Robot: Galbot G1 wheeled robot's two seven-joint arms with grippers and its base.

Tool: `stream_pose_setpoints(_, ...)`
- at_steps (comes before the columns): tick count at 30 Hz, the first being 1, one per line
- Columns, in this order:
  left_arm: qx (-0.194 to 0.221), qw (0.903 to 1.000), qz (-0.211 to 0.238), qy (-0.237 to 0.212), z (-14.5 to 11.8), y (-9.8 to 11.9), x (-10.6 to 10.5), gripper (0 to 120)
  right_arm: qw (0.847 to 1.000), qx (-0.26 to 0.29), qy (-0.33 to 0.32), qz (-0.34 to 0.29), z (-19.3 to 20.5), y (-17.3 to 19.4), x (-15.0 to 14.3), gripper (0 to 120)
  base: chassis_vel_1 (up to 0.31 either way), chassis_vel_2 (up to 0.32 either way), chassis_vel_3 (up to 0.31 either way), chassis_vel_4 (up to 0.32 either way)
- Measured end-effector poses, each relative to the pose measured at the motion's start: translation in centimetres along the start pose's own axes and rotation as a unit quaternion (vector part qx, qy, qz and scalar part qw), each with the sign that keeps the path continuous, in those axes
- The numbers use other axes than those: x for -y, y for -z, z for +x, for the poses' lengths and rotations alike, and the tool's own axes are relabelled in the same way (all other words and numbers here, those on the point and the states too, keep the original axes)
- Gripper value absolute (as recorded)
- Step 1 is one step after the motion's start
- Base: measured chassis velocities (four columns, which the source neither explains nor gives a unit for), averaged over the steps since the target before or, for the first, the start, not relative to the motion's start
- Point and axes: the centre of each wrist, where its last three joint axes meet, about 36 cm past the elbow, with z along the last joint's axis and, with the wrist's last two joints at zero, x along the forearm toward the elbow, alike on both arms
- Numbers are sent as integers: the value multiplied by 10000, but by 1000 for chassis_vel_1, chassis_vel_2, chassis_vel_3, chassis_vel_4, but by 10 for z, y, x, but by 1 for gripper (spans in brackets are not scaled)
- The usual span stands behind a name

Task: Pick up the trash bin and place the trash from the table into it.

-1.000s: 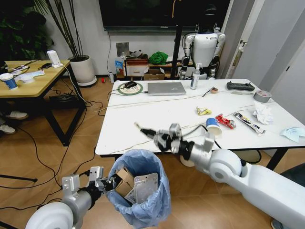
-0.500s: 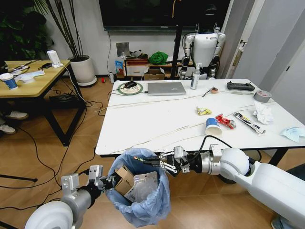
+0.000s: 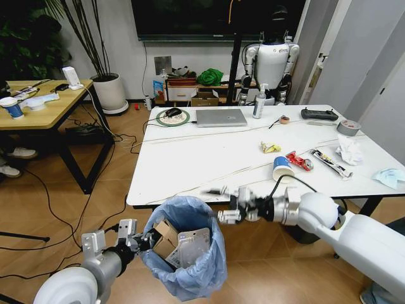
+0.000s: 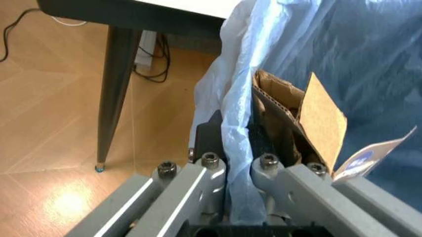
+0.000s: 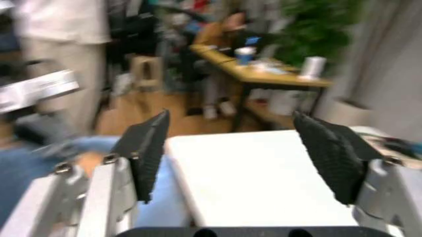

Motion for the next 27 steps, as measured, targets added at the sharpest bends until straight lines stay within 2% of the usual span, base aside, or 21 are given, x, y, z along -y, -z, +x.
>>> stream_pose_setpoints(2, 31, 10000, 5, 7, 1, 0, 1, 0, 9976, 68, -675, -126, 3, -3, 2, 79, 0, 0, 0, 0)
stream_pose_setpoints(3, 51, 10000, 13, 16, 2, -1, 1, 0, 9961, 87, -859, -184, 4, -5, 2, 85, 0, 0, 0, 0)
stream_pose_setpoints(5, 61, 10000, 22, 23, 3, -2, 1, 0, 9949, 102, -976, -230, 4, -6, 2, 85, 0, 0, 0, 0)
stream_pose_setpoints(8, 109, 9999, 68, 47, 6, -4, 2, 0, 9857, 145, -1592, -537, 6, -13, -1, 98, 0, 0, 0, 0)
stream_pose_setpoints(11, 177, 9998, 79, 79, 7, -4, 2, 0, 9761, 101, -2077, -630, 23, -21, 0, 100, 0, 0, 0, 0)
stream_pose_setpoints(14, 193, 9998, 74, 84, 7, -3, 2, 0, 9721, 47, -2256, -640, 32, -24, 1, 100, 0, 0, 0, 0)
stream_pose_setpoints(19, 192, 9997, 71, 93, 7, -4, 2, 0, 9524, -285, -2979, -583, 73, -31, 9, 100, 0, 0, 0, 0)
stream_pose_setpoints(20, 192, 9997, 71, 93, 7, -4, 2, 0, 9524, -285, -2979, -583, 73, -31, 9, 100, 0, 0, 0, 0)
stream_pose_setpoints(25, 214, 9997, 42, 83, 7, -2, 2, 0, 9206, -796, -3814, -279, 107, -37, 16, 100, 0, 0, 0, 0)
stream_pose_setpoints(26, 214, 9997, 42, 83, 7, -2, 2, 0, 9206, -796, -3814, -279, 107, -37, 16, 100, 0, 0, 0, 0)
stream_pose_setpoints(27, 211, 9997, 35, 83, 7, -2, 2, 0, 9137, -920, -3951, -228, 115, -39, 16, 100, 0, 0, 0, 0)
